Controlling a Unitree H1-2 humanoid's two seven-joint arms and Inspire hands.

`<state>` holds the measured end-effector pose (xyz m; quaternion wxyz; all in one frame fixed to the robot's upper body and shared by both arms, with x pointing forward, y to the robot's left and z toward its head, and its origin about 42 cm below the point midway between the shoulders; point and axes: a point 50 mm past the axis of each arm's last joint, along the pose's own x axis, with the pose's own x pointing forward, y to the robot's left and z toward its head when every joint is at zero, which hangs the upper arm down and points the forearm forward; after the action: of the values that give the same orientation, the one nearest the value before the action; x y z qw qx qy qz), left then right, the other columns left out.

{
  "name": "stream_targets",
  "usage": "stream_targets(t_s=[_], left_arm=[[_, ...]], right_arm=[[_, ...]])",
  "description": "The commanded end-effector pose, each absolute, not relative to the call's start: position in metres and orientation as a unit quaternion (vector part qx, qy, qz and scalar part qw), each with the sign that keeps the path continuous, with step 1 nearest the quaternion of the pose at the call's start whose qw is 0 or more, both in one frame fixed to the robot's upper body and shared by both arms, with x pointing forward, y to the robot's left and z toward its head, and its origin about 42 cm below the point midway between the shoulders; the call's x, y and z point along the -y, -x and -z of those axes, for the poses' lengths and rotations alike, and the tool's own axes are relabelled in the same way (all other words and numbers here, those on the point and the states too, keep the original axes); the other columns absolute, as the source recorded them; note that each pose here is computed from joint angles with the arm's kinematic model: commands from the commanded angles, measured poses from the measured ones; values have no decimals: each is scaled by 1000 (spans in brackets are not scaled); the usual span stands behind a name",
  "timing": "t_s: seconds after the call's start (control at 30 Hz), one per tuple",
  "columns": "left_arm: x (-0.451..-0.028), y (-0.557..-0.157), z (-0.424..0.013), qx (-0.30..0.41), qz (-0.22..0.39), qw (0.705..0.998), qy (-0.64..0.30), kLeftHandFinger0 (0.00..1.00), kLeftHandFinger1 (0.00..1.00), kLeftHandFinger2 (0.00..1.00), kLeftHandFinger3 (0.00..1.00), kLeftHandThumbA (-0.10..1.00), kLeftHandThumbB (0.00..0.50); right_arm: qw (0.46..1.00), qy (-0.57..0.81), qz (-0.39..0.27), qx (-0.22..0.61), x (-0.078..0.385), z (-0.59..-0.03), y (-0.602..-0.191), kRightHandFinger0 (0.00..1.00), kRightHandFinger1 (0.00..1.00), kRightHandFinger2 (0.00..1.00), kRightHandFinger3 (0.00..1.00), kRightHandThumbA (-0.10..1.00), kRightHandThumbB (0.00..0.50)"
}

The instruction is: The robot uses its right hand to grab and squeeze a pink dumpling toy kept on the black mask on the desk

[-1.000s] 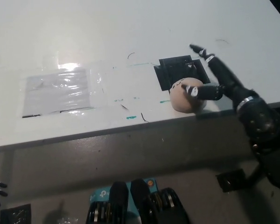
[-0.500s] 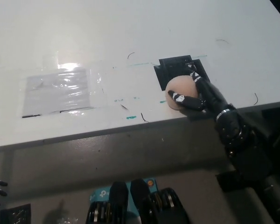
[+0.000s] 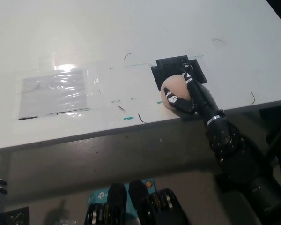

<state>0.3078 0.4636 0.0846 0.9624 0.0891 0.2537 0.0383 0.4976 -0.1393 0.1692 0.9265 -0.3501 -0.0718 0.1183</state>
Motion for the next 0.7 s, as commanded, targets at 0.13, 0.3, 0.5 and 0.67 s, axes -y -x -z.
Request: stream_targets(t_s=[0.13, 0.3, 0.5, 0.67], left_arm=[[-475, -316, -105, -229, -38, 966, -112, 4, 221, 361, 423, 1000, 500], [-473, -312, -102, -234, -41, 966, -106, 3, 221, 360, 421, 1000, 500], [-472, -310, -101, -237, -44, 966, -94, 6, 223, 369, 436, 1000, 500], [-472, -310, -100, -234, -47, 966, -96, 0, 223, 366, 426, 1000, 500]], right_arm=[[859, 411, -42, 304, 120, -184, -487, 105, 394, 593, 39, -100, 0], [839, 406, 1, 362, 127, -207, -489, 0, 157, 503, 395, -100, 144], [836, 361, 28, 412, 137, -237, -495, 0, 112, 544, 402, -100, 148], [823, 354, 58, 441, 142, -253, -500, 0, 156, 649, 325, -100, 160]])
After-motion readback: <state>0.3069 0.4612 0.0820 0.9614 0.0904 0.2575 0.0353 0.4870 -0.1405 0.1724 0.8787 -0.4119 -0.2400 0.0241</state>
